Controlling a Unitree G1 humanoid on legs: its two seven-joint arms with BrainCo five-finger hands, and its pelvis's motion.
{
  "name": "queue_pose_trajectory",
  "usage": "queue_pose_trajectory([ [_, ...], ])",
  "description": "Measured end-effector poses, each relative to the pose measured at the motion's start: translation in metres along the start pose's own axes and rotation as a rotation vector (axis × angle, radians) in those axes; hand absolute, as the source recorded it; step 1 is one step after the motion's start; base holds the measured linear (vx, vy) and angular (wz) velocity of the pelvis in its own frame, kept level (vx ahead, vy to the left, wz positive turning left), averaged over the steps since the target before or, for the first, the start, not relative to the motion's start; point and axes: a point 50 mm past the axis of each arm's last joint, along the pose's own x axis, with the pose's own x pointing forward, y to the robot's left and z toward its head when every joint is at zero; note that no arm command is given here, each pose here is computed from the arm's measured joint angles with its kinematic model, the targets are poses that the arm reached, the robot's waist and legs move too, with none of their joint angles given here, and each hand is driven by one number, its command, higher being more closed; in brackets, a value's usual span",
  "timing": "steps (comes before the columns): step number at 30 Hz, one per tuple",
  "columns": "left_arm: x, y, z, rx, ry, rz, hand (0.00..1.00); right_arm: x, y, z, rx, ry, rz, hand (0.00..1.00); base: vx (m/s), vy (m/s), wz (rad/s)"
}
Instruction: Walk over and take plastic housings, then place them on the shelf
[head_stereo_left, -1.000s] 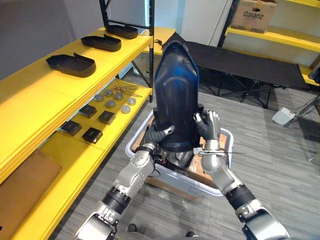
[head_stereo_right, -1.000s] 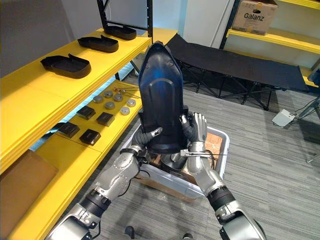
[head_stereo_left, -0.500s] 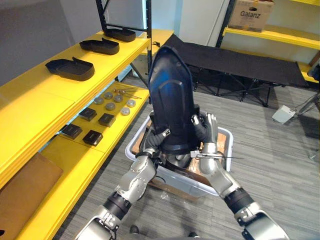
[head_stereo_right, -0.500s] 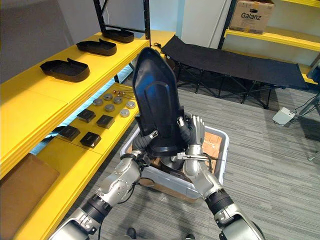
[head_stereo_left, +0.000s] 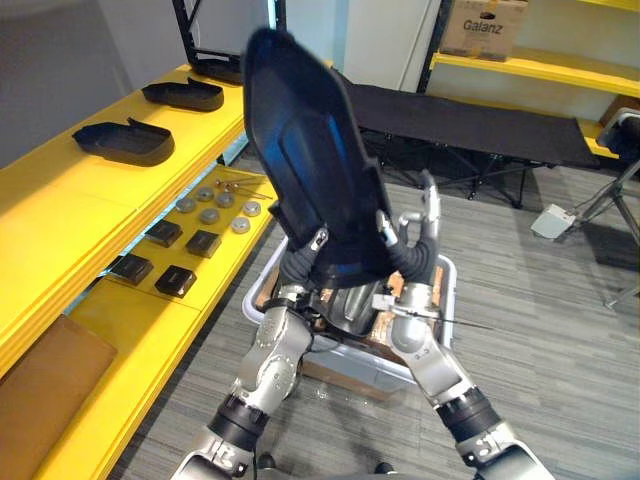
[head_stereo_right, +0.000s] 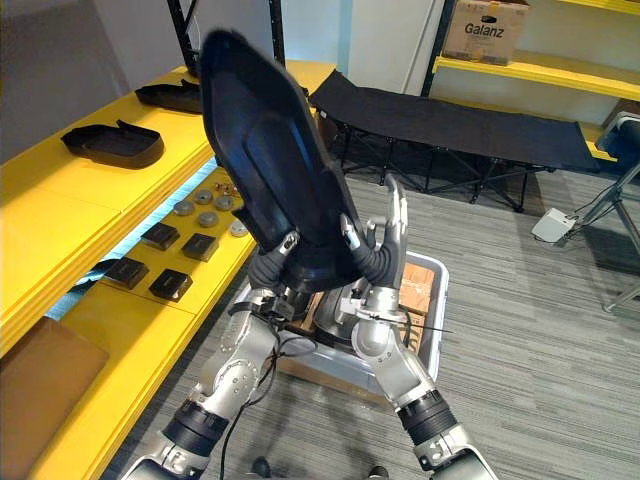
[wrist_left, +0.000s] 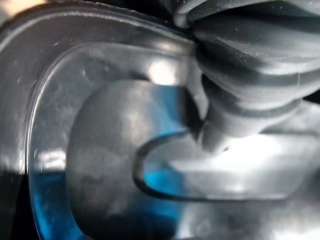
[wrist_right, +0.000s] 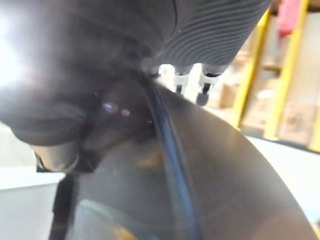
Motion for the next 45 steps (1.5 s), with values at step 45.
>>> queue_pose_trajectory([
  [45,-0.167,0.129,0.125,0.885,-0.483,0.893,1.00,-0.116,-0.054,-0.087,0.413,0.744,0.135,0.00,0.00,0.006,0.14],
])
